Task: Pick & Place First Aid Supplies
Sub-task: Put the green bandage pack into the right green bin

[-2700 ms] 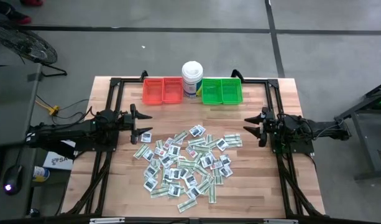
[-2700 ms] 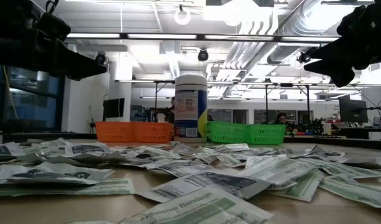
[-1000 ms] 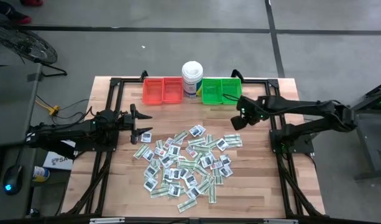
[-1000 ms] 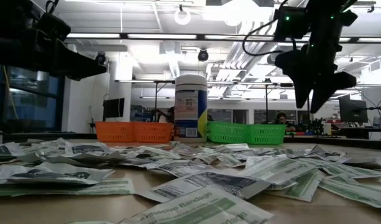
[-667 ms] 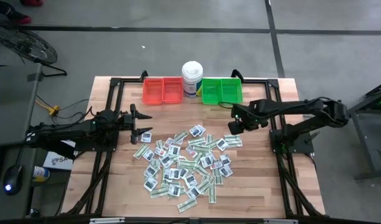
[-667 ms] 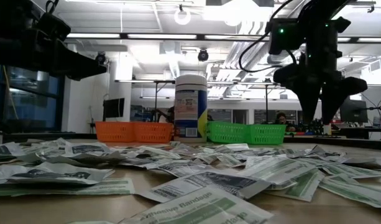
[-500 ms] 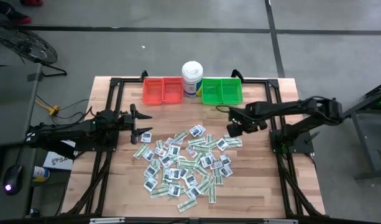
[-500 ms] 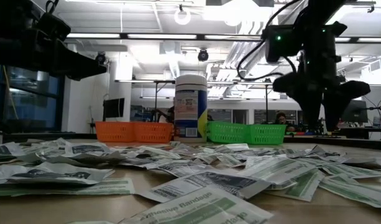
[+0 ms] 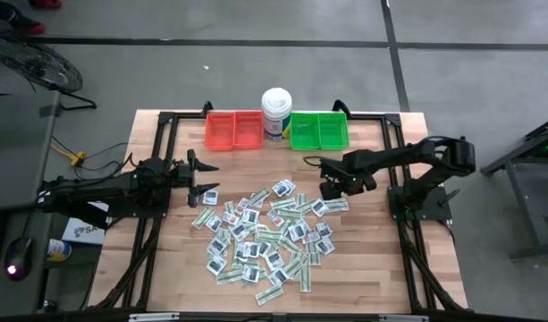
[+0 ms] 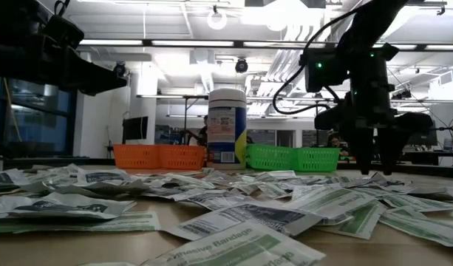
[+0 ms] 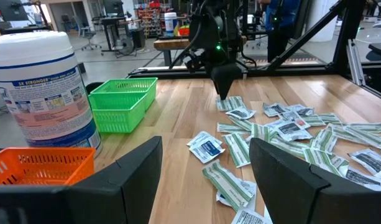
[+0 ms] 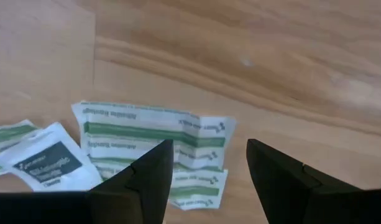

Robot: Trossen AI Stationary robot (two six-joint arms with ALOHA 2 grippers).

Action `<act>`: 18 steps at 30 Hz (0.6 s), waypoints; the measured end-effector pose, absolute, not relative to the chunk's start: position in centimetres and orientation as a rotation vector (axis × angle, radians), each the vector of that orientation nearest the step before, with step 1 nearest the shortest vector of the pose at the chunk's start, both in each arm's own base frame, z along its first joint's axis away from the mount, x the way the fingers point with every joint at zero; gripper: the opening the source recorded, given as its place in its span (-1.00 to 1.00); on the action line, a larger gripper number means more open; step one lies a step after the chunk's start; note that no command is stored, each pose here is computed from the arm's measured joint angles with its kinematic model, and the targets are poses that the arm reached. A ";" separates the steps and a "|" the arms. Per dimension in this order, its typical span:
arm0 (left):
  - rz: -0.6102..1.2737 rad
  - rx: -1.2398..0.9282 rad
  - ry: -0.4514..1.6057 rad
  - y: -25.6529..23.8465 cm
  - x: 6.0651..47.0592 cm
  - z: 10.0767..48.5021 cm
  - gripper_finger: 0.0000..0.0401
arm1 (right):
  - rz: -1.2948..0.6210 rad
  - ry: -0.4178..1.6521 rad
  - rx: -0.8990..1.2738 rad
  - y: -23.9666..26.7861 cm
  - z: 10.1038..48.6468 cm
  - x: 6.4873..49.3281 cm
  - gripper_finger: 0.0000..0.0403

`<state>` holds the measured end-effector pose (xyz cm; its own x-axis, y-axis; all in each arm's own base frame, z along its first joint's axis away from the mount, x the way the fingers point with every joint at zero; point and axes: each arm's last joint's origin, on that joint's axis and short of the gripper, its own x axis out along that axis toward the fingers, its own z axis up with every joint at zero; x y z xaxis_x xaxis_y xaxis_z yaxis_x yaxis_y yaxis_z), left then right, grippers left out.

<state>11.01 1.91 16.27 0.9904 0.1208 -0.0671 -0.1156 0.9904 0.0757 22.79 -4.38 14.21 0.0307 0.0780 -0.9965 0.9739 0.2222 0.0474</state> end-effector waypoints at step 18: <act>0.118 0.072 0.072 1.9 11.0 16.3 0.19 | -0.995 1.384 1.110 -4.5 12.5 23.4 -0.18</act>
